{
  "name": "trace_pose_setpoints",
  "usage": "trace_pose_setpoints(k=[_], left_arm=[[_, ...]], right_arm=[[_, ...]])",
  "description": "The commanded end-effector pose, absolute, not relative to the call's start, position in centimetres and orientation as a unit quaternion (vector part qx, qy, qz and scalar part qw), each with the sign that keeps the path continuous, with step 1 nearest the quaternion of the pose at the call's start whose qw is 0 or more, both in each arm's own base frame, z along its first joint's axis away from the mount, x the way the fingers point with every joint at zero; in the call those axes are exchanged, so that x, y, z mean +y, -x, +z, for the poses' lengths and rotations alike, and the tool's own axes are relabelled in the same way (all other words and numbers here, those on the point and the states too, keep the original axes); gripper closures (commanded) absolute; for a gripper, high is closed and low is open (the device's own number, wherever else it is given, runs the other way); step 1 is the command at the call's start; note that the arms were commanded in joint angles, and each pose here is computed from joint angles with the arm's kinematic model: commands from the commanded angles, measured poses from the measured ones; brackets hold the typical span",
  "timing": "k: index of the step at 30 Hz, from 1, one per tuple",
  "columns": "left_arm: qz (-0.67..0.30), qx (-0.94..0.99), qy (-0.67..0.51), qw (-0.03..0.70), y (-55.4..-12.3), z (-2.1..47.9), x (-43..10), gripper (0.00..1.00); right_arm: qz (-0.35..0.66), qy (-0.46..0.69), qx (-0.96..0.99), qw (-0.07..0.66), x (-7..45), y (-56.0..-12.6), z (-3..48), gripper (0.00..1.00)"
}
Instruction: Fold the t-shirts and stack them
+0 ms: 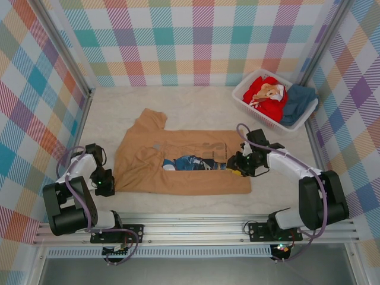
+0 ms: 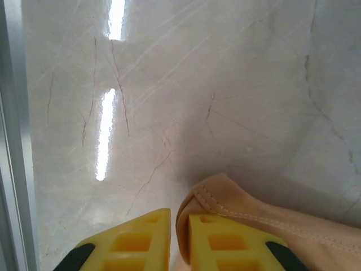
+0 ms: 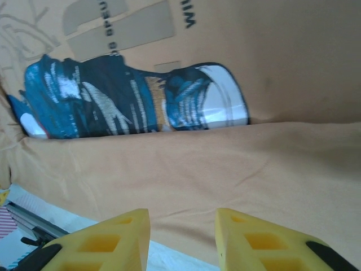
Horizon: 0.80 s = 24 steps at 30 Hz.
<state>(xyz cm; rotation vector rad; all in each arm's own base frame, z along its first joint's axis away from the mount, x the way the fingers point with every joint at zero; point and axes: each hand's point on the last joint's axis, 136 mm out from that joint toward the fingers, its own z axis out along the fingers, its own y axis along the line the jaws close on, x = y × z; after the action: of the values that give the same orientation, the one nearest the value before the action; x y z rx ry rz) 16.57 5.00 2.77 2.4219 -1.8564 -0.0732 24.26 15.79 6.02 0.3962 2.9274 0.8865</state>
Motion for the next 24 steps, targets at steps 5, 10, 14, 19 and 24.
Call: trace_pose_setpoints(k=[5,10,14,19,24], left_arm=[[-0.053,-0.601,-0.797,0.038,-15.3,3.6,6.5,0.89],[-0.069,-0.614,-0.786,0.037,-14.9,4.4,7.2,0.9],[-0.074,-0.619,-0.782,0.027,-15.0,4.5,7.9,0.94],[-0.101,-0.641,-0.76,0.036,-15.1,4.7,8.8,0.99],[-0.133,-0.661,-0.738,0.037,-14.6,5.1,9.7,1.0]], right_arm=[[0.247,-0.153,0.957,-0.023,14.3,-23.1,3.7,0.65],[0.218,-0.162,0.96,-0.06,13.8,-22.5,2.1,0.65],[0.197,-0.169,0.962,-0.08,13.3,-22.0,1.0,0.66],[0.174,-0.171,0.965,-0.099,12.7,-21.7,0.1,0.67],[0.171,-0.17,0.965,-0.103,12.6,-21.6,0.0,0.67]])
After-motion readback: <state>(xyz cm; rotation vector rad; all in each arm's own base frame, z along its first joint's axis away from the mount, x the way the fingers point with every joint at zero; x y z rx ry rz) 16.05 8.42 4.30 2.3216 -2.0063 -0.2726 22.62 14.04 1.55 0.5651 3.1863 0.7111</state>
